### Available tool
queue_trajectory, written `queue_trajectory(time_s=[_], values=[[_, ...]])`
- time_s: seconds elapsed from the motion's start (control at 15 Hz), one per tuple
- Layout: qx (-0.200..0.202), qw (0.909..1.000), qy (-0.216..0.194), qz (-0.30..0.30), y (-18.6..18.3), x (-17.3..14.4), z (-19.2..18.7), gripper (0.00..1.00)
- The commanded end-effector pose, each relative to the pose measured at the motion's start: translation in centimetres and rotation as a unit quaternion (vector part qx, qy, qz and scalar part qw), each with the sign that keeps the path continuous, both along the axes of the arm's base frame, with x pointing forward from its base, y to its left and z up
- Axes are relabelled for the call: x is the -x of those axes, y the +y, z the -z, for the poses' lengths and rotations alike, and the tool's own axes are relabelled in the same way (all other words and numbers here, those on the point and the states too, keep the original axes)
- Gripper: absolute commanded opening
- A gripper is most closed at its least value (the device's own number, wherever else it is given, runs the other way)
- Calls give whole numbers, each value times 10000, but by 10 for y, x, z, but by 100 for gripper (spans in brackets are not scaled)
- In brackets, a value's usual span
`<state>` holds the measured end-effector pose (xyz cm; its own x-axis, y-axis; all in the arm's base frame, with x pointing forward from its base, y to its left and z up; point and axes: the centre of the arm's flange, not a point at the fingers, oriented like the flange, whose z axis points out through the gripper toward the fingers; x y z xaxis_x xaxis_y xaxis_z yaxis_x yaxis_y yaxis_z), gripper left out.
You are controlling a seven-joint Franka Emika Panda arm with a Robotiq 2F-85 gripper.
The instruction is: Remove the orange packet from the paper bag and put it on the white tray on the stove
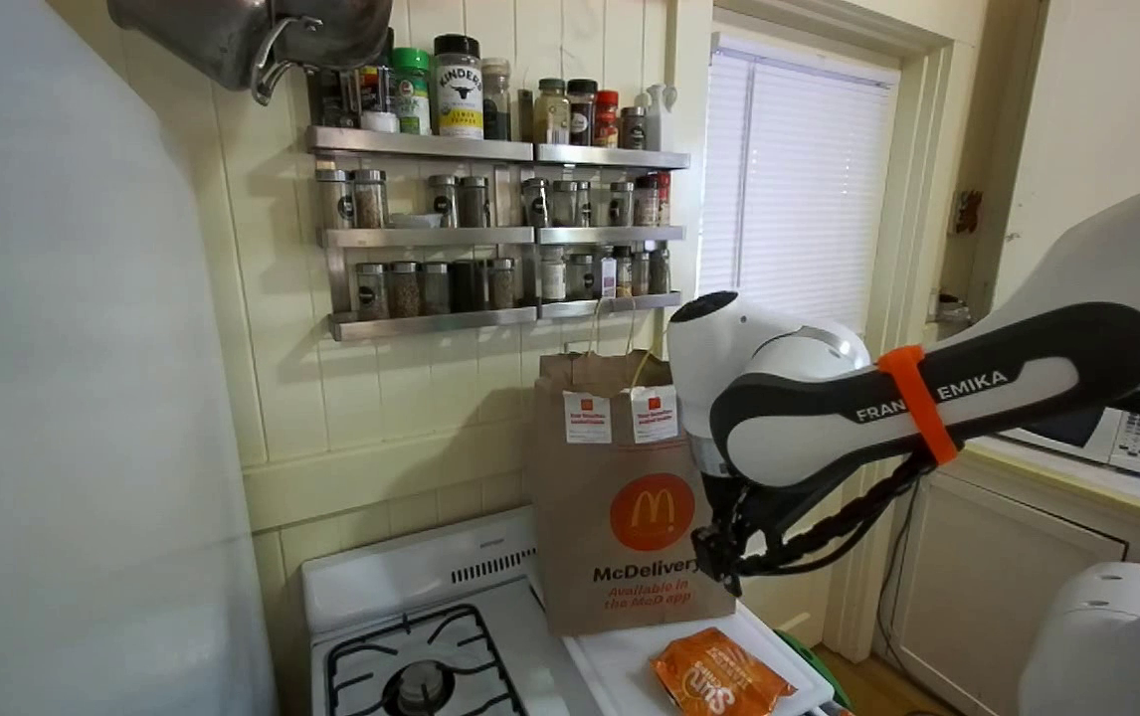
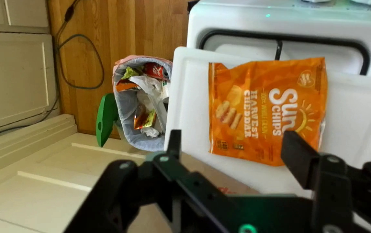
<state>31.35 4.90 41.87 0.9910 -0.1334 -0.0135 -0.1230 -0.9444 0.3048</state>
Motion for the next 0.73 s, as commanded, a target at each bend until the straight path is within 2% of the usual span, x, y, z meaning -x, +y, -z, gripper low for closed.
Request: queue_trajectory(time_s=[0.0,0.13,0.2,0.33,0.67], values=[[-168,9979,-617,116,-9,0,-17,100],[-321,9954,-886,164,-11,-5,-28,100],[-186,9981,-587,84,-8,-8,-20,100],[-235,9969,-744,102,-10,-8,-27,100],[-242,9966,-775,108,-10,-8,-29,100]])
